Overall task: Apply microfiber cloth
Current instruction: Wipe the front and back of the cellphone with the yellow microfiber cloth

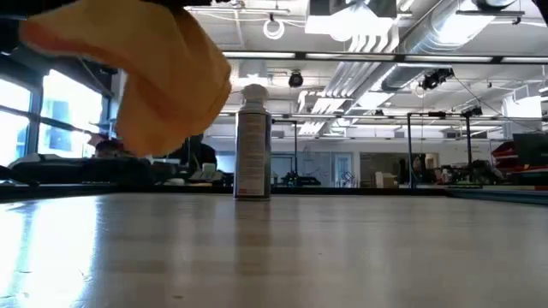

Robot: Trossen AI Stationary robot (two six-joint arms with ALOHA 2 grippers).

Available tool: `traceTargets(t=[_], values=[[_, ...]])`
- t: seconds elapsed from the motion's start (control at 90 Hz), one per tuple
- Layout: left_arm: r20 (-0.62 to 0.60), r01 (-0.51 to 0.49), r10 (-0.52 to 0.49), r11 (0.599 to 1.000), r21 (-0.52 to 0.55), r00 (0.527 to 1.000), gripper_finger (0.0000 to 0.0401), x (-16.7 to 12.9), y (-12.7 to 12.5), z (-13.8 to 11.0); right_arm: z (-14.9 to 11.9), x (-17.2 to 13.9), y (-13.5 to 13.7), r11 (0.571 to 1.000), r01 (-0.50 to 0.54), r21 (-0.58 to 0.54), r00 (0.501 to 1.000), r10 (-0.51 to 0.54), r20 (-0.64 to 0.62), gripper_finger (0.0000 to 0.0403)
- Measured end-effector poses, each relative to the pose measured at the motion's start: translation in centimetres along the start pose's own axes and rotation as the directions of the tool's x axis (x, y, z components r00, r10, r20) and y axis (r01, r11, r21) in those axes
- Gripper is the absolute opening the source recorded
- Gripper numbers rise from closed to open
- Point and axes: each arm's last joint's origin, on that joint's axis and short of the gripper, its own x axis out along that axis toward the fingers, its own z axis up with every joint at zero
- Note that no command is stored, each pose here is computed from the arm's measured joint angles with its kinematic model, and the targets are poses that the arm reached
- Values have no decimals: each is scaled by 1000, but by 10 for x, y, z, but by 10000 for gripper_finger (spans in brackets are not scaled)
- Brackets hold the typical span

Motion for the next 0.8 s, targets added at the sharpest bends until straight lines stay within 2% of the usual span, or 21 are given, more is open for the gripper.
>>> traceTargets(t=[0.089, 0.178, 0.233, 0.344, 0.467, 0.567, 0.644, 0.744, 0.8], values=[[42, 70, -71, 997, 7, 997, 15, -1, -8, 11, 3, -2, 13, 995, -89, 34, 996, 89, 9, 0], [30, 147, -154, 977, 154, 988, 15, -2, -12, 15, 5, -10, 24, 989, -138, 59, 990, 140, -29, 0], [-3, 202, -210, 937, 284, 978, 15, -2, -13, 14, 6, -17, 28, 986, -146, 81, 985, 152, -76, 0], [-106, 307, -295, 813, 494, 950, 15, -3, -14, 6, 4, -38, 34, 985, -126, 120, 959, 152, -241, 0], [-241, 400, -324, 650, 646, 915, 15, -3, -9, -9, -1, -62, 35, 991, -32, 132, 904, 85, -420, 0], [-350, 453, -292, 488, 746, 890, 15, -3, -2, -24, -1, -80, 30, 991, 60, 121, 872, 7, -490, 0], [-413, 478, -250, 330, 814, 876, 15, -2, 3, -37, -3, -86, 28, 989, 96, 116, 846, -19, -533, 0], [-490, 513, -183, 108, 852, 852, 15, 0, 11, -54, -9, -90, 24, 985, 123, 122, 813, -30, -581, 0], [-511, 516, -129, 9, 857, 850, 15, 1, 15, -63, -11, -93, 22, 984, 135, 119, 800, -37, -599, 0]])
